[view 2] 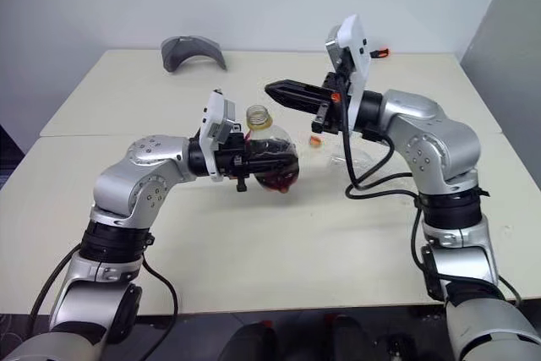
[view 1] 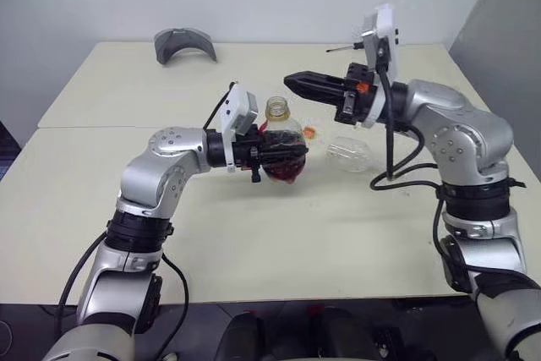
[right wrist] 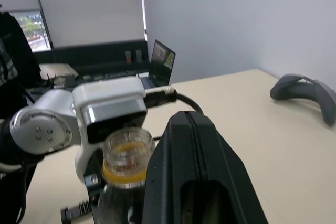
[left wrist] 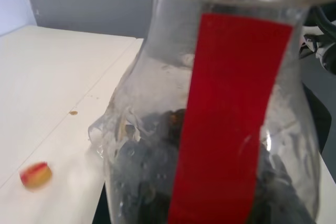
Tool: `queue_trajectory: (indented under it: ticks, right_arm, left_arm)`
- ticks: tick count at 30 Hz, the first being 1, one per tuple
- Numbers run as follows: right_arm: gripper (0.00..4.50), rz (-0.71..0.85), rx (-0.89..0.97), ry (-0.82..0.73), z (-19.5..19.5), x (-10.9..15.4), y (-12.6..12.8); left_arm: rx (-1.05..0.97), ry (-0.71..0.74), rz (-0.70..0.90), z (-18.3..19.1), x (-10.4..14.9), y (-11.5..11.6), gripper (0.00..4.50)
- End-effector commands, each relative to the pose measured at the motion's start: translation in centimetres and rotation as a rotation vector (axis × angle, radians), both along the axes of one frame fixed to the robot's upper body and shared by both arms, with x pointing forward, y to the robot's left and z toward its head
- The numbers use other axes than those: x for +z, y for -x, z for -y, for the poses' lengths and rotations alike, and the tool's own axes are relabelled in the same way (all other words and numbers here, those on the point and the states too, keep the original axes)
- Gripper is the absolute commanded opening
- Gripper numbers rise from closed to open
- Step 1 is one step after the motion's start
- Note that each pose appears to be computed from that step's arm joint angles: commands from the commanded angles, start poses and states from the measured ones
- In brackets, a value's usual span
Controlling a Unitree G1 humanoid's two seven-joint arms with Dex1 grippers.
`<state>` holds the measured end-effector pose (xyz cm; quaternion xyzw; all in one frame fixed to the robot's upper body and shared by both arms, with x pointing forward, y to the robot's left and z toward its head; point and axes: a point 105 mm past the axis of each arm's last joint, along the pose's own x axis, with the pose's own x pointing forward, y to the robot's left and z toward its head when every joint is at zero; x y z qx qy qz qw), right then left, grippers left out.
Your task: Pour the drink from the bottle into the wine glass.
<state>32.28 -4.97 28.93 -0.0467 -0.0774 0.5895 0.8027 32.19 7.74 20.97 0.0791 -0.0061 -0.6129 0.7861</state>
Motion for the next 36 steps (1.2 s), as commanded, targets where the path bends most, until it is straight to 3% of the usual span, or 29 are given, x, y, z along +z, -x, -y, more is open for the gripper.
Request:
queue_trajectory:
  ticks: [1, 6, 14, 25, 36]
  right_arm:
    - [0.0, 0.03, 0.008, 0.033, 2.0, -0.1, 1.5]
    - [0.0, 0.006, 0.054, 0.075, 3.3, -1.4, 3.6]
    - [0.0, 0.005, 0.14, 0.157, 2.1, -4.3, 5.8]
    - [0.0, 0.081, -0.06, 0.084, -1.6, -4.8, 2.9]
    - [0.0, 0.042, -0.129, -0.008, -5.1, -5.4, 2.9]
  left_arm:
    - [0.052, 0.029, 0.031, -1.4, 0.8, 0.5, 1.13]
    - [0.176, 0.055, 0.009, -3.2, 0.1, 0.0, 1.13]
    - [0.504, 0.137, 0.034, -7.3, 0.2, -3.3, 1.13]
    - [1.015, 0.174, 0.109, -15.6, 0.5, -6.5, 1.13]
    - [1.248, 0.246, 0.073, -21.2, -0.8, -7.6, 1.13]
